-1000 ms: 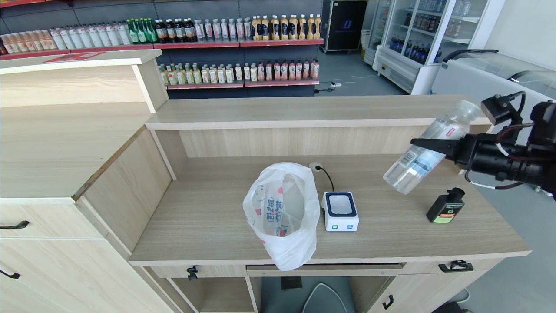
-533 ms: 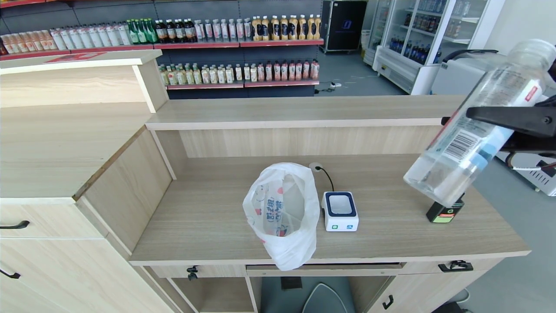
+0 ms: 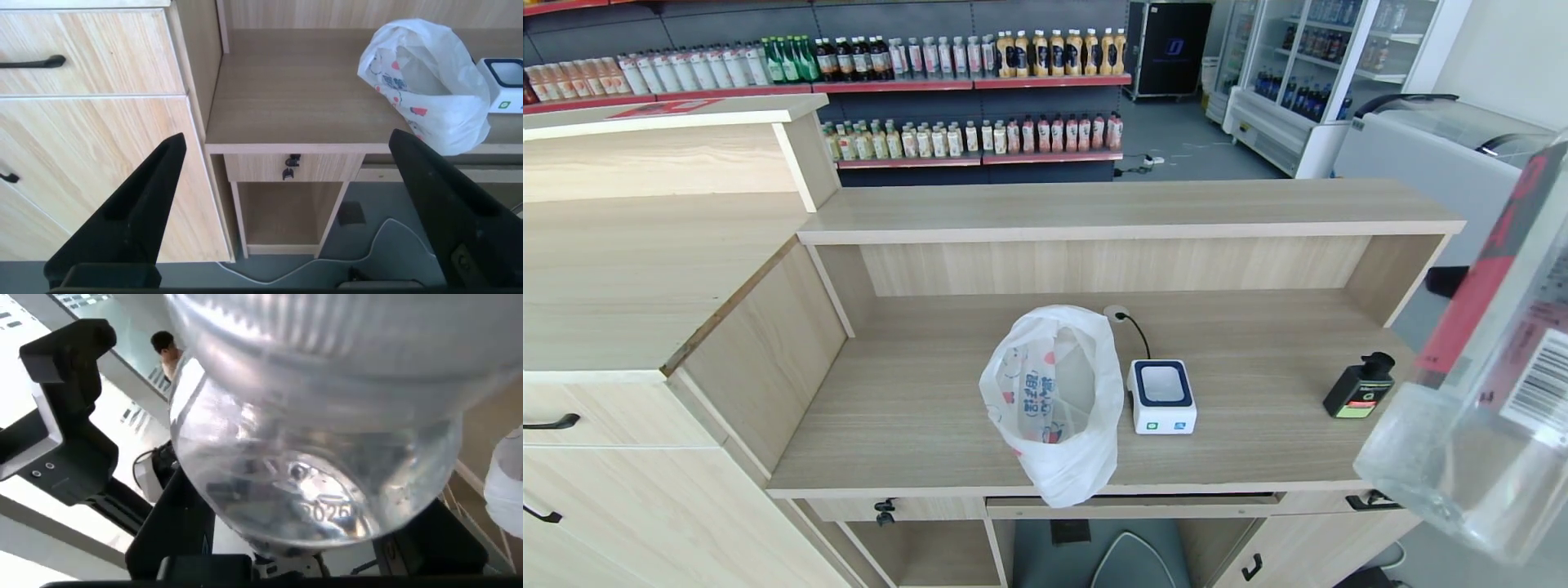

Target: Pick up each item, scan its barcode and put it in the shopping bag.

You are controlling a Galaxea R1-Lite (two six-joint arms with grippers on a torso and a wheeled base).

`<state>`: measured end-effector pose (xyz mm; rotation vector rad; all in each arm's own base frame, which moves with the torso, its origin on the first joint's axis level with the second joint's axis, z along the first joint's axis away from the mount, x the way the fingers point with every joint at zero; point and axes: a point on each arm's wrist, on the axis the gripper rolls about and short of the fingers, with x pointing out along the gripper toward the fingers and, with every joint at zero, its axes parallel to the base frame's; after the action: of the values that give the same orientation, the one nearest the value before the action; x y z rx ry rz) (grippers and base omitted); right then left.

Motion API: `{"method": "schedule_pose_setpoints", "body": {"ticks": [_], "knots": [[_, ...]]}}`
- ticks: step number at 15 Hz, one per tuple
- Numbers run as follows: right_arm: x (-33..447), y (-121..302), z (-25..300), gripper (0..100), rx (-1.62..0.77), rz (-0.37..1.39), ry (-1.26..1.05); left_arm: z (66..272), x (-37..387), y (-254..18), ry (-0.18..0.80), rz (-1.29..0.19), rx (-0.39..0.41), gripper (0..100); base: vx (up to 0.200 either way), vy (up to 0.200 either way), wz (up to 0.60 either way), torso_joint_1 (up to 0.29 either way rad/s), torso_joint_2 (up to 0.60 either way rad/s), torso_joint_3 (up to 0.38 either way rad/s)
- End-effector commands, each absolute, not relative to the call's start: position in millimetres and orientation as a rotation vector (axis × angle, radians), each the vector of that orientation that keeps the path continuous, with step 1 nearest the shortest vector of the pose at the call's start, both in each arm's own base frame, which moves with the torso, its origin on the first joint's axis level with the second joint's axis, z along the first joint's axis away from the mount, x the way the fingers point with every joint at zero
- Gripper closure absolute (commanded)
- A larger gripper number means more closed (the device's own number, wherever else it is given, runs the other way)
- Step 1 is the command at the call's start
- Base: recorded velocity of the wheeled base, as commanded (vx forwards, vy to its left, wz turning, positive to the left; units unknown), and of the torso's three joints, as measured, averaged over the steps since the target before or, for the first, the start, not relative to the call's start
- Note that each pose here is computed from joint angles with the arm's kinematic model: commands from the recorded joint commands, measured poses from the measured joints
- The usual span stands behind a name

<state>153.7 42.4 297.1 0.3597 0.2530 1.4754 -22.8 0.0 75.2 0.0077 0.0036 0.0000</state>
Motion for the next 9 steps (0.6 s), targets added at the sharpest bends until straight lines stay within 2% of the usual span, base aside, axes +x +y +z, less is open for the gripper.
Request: {"method": "schedule_pose_setpoints", "body": {"ticks": [1,9], "knots": [[144.0,43.7,297.7,100,0.336,1.522,0.249,75.2,-22.8,0.0,0.003,0.0,0.008,0,0.0,0.0,0.0,0.0,0.0,0.0],[144.5,49.8,294.9,100,0.275,1.61,0.212,75.2,-22.8,0.0,0.003,0.0,0.008,0,0.0,0.0,0.0,0.0,0.0,0.0]]}}
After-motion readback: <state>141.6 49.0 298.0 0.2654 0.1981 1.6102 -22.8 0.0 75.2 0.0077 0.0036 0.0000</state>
